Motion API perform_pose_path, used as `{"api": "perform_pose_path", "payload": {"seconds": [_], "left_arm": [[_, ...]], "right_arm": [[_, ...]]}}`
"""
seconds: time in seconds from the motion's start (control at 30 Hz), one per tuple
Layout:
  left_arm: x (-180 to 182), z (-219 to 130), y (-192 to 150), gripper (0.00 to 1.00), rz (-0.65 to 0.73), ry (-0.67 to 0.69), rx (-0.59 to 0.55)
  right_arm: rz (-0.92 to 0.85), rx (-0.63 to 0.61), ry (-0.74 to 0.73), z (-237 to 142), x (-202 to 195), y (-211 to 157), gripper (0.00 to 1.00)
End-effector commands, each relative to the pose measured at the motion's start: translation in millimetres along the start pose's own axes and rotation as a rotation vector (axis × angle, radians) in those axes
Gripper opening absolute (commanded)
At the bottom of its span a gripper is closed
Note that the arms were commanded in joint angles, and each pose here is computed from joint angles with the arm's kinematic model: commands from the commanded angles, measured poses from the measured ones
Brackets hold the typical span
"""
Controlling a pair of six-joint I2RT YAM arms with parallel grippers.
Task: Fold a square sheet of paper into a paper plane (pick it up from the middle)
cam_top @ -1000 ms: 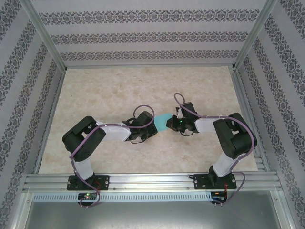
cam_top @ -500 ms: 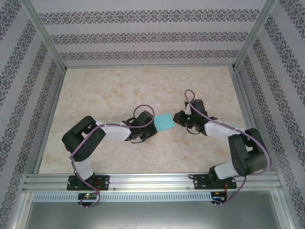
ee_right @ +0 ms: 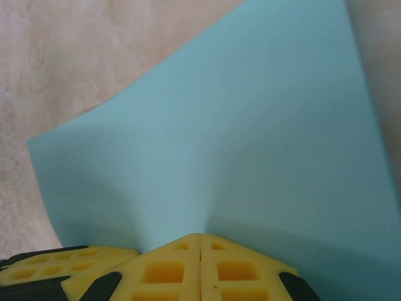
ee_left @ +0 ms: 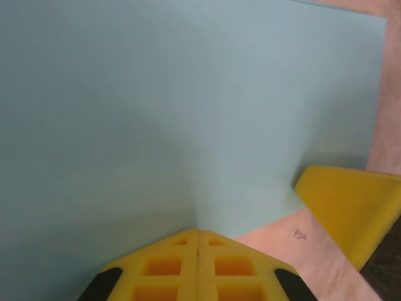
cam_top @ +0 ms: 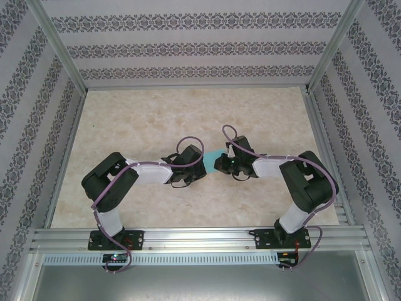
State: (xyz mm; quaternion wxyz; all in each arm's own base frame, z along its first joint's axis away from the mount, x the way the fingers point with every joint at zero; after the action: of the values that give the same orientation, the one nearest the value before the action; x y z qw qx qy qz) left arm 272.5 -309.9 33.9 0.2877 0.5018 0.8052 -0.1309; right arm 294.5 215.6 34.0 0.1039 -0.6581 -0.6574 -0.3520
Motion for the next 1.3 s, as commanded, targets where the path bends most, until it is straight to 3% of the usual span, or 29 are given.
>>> {"api": "perform_pose_path", "payload": {"seconds": [0.0,0.23,0.53,0.73,0.93,1.27], "left_arm": [[33,0,-1,0.01,0.03,0.143,0.014],[44,2,-3,0.0,0.007,0.168,0.022],[37,3,-2,0.0,0.086,0.168,0.049],[25,2,0,0.0,0.206,0.159,0.067],[13,-3,3,0.0,0.275,0.123,0.074],[-37,-16,5,0.02,0.166,-0.101,0.04]], "right_arm": [[0.05,-0.034,-0.07,-2,-24,5,0.06],[0.161,-0.092,-0.147,-28,-77,8,0.05],[0.054,-0.201,-0.031,-62,-22,37,0.07],[0.023,-0.13,0.03,-36,10,23,0.07],[0.073,-0.069,0.05,-9,6,12,0.07],[0.138,-0.016,-0.052,-1,-21,-9,0.06]]}}
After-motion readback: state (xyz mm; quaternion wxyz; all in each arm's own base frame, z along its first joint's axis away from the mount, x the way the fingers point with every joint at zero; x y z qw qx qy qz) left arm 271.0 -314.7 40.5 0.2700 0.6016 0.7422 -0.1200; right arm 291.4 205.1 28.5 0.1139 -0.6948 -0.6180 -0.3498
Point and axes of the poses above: each hand's point on the last joint's axis, 136 mm out from that joint toward the fingers, its own z axis out along the fingers, its own x axis along the line the jaws close on, y = z × x, the point moved 2 cm from there along -z, back along the fingers, and after that the axes turned 8 degrees about -z, right-handed, at the moved point
